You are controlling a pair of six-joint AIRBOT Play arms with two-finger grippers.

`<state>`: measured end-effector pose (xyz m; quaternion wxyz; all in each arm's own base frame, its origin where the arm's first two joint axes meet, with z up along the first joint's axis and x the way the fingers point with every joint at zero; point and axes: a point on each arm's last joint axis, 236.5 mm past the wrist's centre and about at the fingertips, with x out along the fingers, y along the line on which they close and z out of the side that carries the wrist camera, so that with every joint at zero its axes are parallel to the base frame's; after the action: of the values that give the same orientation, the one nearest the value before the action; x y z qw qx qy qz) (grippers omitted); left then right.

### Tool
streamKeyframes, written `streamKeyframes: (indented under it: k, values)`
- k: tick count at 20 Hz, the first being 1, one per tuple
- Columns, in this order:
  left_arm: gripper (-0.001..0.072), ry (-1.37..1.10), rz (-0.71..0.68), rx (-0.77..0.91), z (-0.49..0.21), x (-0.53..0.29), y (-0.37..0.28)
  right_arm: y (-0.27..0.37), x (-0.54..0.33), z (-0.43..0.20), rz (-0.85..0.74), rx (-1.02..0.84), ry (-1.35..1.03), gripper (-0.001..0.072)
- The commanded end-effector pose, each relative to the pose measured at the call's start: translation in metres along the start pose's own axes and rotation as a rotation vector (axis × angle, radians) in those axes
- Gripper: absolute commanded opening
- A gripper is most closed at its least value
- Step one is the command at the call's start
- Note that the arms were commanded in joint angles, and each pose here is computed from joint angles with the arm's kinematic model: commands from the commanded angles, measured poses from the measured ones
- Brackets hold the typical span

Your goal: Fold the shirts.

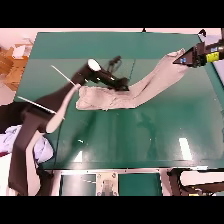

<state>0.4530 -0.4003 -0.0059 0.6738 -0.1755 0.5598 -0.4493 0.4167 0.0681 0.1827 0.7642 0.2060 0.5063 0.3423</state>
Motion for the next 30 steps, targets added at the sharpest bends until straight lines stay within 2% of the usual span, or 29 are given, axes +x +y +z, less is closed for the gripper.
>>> streamKeyframes:
  k: [1,4,9,12,13,14,15,19,23,26,27,30]
  values:
    - [0.002,0.063,0.151,-0.006,-0.005,-0.099,0.04,0.034,0.034,0.003,0.046,0.013,0.028,0.0011]
    - [0.002,-0.04,0.301,-0.077,0.007,-0.192,0.076,0.074,0.11,0.009,0.087,-0.003,0.015,0.0011]
    - [0.0021,-0.139,0.348,-0.156,0.004,-0.272,0.101,0.129,0.271,-0.021,0.127,-0.031,0.031,0.0011]
    - [0.0021,-0.147,0.357,-0.166,0.001,-0.284,0.111,0.154,0.368,-0.031,0.166,0.051,-0.065,0.0015]
    - [0.0021,-0.144,0.359,-0.149,0.001,-0.284,0.111,0.155,0.394,-0.035,0.159,0.057,-0.101,0.0123]
    - [0.0021,-0.135,0.358,-0.137,0.0,-0.283,0.11,0.153,0.416,-0.046,0.143,0.033,-0.098,0.038]
    - [0.0021,-0.122,0.356,-0.125,-0.003,-0.283,0.109,0.149,0.424,-0.053,0.138,0.024,-0.076,0.0514]
    - [0.0021,-0.095,0.352,-0.101,-0.008,-0.282,0.108,0.097,0.363,-0.03,0.094,0.023,0.015,0.0512]
    - [0.0021,-0.095,0.352,-0.1,-0.008,-0.282,0.108,-0.014,0.247,0.002,-0.041,0.195,0.039,0.0512]
    - [0.0021,-0.097,0.353,-0.1,-0.007,-0.282,0.108,-0.096,0.201,-0.032,-0.138,0.372,0.099,0.0516]
    - [0.0021,-0.099,0.353,-0.101,-0.007,-0.282,0.108,-0.111,0.204,-0.048,-0.143,0.428,0.115,0.0556]
    - [0.0021,-0.1,0.358,-0.1,-0.007,-0.283,0.109,-0.12,0.243,-0.084,-0.111,0.488,0.141,0.0556]
